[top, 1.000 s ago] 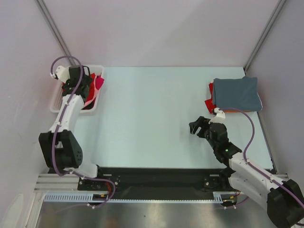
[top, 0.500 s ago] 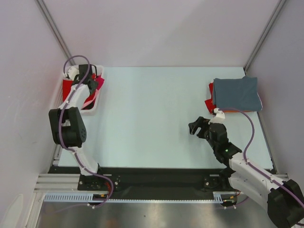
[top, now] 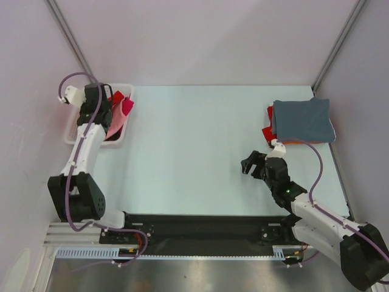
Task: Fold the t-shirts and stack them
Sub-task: Grab the tshirt from the pile, then move the tshirt to the center of the board
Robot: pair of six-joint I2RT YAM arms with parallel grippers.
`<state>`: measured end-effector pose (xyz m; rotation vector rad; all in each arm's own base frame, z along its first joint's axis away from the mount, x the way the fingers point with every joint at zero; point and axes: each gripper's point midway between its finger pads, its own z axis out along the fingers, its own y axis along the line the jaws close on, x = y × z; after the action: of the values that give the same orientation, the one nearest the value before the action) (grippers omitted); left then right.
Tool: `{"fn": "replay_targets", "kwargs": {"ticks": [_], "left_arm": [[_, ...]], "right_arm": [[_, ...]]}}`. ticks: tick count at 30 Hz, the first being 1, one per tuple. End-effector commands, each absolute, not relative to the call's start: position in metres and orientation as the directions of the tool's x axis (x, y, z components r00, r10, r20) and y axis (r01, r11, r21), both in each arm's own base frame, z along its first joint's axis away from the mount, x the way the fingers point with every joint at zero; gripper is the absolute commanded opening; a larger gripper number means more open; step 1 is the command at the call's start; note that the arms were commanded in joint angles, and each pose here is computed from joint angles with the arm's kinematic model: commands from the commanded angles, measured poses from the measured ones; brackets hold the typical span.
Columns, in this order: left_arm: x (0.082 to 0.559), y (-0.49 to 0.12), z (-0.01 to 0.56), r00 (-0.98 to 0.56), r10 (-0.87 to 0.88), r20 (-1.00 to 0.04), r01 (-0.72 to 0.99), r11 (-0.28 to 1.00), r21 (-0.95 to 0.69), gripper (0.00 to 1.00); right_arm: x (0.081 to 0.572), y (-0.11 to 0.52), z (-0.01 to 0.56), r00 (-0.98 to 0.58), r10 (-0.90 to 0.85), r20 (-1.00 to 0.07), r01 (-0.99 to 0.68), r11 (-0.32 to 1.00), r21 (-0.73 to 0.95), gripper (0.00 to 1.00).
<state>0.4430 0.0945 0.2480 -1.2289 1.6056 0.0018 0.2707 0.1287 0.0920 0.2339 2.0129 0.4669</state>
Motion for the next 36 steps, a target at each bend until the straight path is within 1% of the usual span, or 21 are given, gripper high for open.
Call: {"fn": "replay_targets", "kwargs": {"ticks": [1, 5, 7, 9, 11, 12, 13, 14, 17, 19, 22, 23, 24, 25, 26, 27, 28, 29, 31, 35, 36], "left_arm": [[0.439, 0.092, 0.308, 0.206, -0.674, -0.710, -0.566, 0.510, -0.648, 0.00], [0.425, 0.053, 0.385, 0.215, -0.622, -0.753, -0.384, 0.655, -0.651, 0.00], [0.418, 0.013, 0.428, 0.187, -0.626, -0.757, -0.236, 0.720, -0.653, 0.00], [0.401, -0.029, 0.469, 0.148, -0.672, -0.725, -0.062, 0.726, -0.685, 0.00], [0.385, -0.056, 0.495, 0.136, -0.716, -0.685, 0.046, 0.695, -0.717, 0.00], [0.375, -0.092, 0.502, 0.090, -0.738, -0.669, 0.128, 0.675, -0.727, 0.00], [0.368, -0.112, 0.524, 0.101, -0.766, -0.635, 0.231, 0.639, -0.734, 0.00], [0.358, -0.147, 0.531, 0.044, -0.784, -0.619, 0.312, 0.599, -0.737, 0.00], [0.341, -0.202, 0.551, -0.078, -0.803, -0.591, 0.432, 0.507, -0.746, 0.00], [0.336, -0.217, 0.571, -0.111, -0.827, -0.552, 0.488, 0.439, -0.755, 0.00], [0.343, -0.203, 0.547, -0.100, -0.883, -0.460, 0.432, 0.378, -0.819, 0.00], [0.352, -0.192, 0.531, -0.095, -0.893, -0.441, 0.393, 0.373, -0.840, 0.00], [0.361, -0.192, 0.488, -0.133, -0.888, -0.440, 0.326, 0.380, -0.866, 0.00], [0.357, -0.185, 0.482, -0.137, -0.905, -0.403, 0.329, 0.342, -0.880, 0.00], [0.360, -0.178, 0.464, -0.137, -0.906, -0.401, 0.298, 0.348, -0.889, 0.01], [0.365, -0.177, 0.420, -0.161, -0.900, -0.406, 0.223, 0.368, -0.903, 0.02], [0.362, -0.174, 0.403, -0.160, -0.898, -0.410, 0.199, 0.378, -0.904, 0.02], [0.364, -0.173, 0.356, -0.187, -0.886, -0.424, 0.124, 0.407, -0.905, 0.02], [0.361, -0.172, 0.319, -0.211, -0.886, -0.412, 0.073, 0.406, -0.911, 0.02], [0.346, -0.169, 0.221, -0.298, -0.854, -0.426, -0.059, 0.462, -0.885, 0.02], [0.343, -0.167, 0.208, -0.308, -0.849, -0.429, -0.080, 0.472, -0.878, 0.02]], "right_arm": [[0.280, 0.129, 0.112, -0.421, 0.368, -0.829, -0.038, 0.906, 0.421, 0.84], [0.279, 0.125, 0.112, -0.413, 0.369, -0.833, -0.024, 0.909, 0.415, 0.84], [0.280, 0.125, 0.113, -0.406, 0.374, -0.834, -0.027, 0.907, 0.420, 0.84], [0.280, 0.126, 0.114, -0.407, 0.371, -0.835, -0.029, 0.908, 0.418, 0.84], [0.281, 0.122, 0.113, -0.402, 0.373, -0.837, -0.009, 0.912, 0.411, 0.84], [0.281, 0.121, 0.114, -0.399, 0.377, -0.836, -0.003, 0.911, 0.412, 0.84], [0.281, 0.121, 0.115, -0.395, 0.381, -0.836, -0.003, 0.909, 0.416, 0.84], [0.281, 0.121, 0.114, -0.396, 0.378, -0.837, -0.004, 0.911, 0.413, 0.84], [0.279, 0.121, 0.114, -0.401, 0.374, -0.836, -0.005, 0.912, 0.411, 0.84], [0.279, 0.121, 0.115, -0.397, 0.373, -0.838, -0.010, 0.912, 0.411, 0.83], [0.277, 0.123, 0.119, -0.397, 0.375, -0.838, -0.028, 0.907, 0.420, 0.82], [0.276, 0.122, 0.118, -0.399, 0.375, -0.837, -0.027, 0.908, 0.419, 0.82], [0.276, 0.122, 0.119, -0.396, 0.378, -0.837, -0.029, 0.906, 0.423, 0.80], [0.275, 0.123, 0.122, -0.390, 0.381, -0.838, -0.038, 0.903, 0.428, 0.80], [0.274, 0.122, 0.121, -0.385, 0.382, -0.840, -0.039, 0.903, 0.429, 0.79], [0.274, 0.122, 0.122, -0.382, 0.383, -0.841, -0.045, 0.902, 0.430, 0.77], [0.273, 0.122, 0.124, -0.375, 0.382, -0.844, -0.051, 0.901, 0.431, 0.76], [0.272, 0.122, 0.124, -0.376, 0.379, -0.846, -0.053, 0.902, 0.428, 0.76], [0.271, 0.122, 0.126, -0.367, 0.376, -0.851, -0.068, 0.902, 0.427, 0.73], [0.263, 0.134, 0.141, -0.331, 0.367, -0.870, -0.190, 0.877, 0.442, 0.66], [0.257, 0.141, 0.142, -0.333, 0.361, -0.871, -0.246, 0.859, 0.450, 0.62]]}}
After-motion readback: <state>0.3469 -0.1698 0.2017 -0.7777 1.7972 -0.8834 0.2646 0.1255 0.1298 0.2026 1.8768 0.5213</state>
